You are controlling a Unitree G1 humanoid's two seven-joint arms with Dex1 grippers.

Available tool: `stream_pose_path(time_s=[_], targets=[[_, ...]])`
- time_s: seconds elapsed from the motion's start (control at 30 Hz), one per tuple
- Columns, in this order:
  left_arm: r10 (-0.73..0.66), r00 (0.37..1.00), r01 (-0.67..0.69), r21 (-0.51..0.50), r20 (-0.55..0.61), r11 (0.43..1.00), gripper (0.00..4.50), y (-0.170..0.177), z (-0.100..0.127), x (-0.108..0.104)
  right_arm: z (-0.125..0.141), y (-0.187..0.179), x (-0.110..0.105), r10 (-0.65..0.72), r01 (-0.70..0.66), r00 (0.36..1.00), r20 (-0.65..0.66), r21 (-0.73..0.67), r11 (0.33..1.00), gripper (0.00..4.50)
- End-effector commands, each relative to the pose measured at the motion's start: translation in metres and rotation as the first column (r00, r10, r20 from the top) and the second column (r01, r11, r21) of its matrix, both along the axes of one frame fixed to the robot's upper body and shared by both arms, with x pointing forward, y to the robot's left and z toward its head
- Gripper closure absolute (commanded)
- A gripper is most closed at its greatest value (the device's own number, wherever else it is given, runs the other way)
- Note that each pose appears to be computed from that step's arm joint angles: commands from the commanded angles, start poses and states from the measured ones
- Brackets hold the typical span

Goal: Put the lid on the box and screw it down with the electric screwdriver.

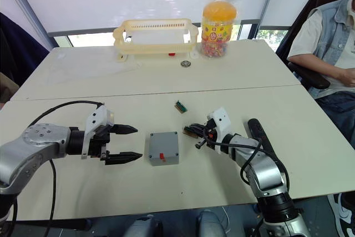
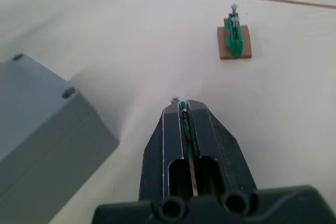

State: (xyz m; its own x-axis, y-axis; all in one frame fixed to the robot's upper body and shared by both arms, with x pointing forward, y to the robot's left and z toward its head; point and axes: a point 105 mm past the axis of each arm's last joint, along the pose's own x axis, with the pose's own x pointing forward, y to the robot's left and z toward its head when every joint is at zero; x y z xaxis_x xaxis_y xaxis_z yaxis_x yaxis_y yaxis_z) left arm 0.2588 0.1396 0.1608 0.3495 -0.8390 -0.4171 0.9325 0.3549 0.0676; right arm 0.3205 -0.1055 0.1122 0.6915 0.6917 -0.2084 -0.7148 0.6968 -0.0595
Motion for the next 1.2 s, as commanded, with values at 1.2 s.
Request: stream_pose_path(time_s=[1.2], targets=[[-0.027,1.0,0.026,0.041,0.014,0.999,0.0,0.011,0.012,-0.005,0.045,0.041,-0.032,0.205,-0.208,0.977,0.066,0.039,0.977,4.46]])
